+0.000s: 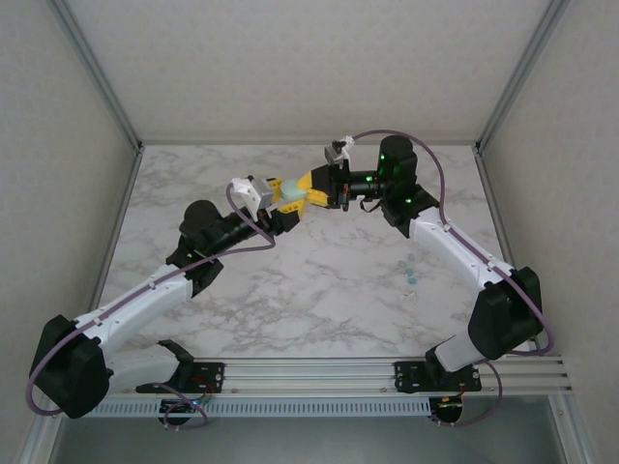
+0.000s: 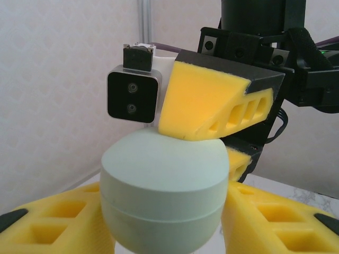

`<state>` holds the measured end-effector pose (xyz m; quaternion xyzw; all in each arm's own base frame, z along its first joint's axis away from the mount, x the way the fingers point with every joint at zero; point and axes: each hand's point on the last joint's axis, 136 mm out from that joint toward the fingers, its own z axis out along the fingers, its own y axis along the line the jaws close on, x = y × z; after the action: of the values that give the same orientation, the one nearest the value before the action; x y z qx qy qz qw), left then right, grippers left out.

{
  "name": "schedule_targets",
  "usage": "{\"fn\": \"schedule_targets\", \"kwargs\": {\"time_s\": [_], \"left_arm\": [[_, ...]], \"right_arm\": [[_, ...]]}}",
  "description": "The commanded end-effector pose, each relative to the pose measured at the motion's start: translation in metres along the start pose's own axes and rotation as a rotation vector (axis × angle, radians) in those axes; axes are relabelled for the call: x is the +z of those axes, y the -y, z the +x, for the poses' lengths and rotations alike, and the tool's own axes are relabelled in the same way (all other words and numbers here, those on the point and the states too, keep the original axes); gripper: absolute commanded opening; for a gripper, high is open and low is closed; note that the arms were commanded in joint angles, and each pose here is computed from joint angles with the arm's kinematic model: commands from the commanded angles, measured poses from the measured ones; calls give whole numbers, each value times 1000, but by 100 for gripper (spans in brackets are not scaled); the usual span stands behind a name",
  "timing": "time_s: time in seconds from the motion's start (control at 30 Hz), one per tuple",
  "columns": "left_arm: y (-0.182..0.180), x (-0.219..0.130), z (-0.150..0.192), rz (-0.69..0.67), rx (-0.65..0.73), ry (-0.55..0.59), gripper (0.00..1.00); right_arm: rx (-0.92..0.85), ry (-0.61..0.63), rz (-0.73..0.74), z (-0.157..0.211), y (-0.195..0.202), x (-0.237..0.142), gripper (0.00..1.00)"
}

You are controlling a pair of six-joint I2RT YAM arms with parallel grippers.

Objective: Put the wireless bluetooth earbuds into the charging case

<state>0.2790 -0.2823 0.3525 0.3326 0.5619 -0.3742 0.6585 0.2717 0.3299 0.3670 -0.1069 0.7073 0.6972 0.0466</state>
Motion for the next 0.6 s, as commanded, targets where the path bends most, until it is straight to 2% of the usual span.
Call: {"fn": "schedule_targets", "kwargs": {"time_s": [0.0, 0.57], "left_arm": [[1, 1, -17, 11, 29, 34, 50], [0, 2, -25, 8, 15, 61, 51]], "right_arm": [[-57, 15, -26, 2, -16, -5, 15], [-52, 16, 4, 4, -7, -5, 15]]}}
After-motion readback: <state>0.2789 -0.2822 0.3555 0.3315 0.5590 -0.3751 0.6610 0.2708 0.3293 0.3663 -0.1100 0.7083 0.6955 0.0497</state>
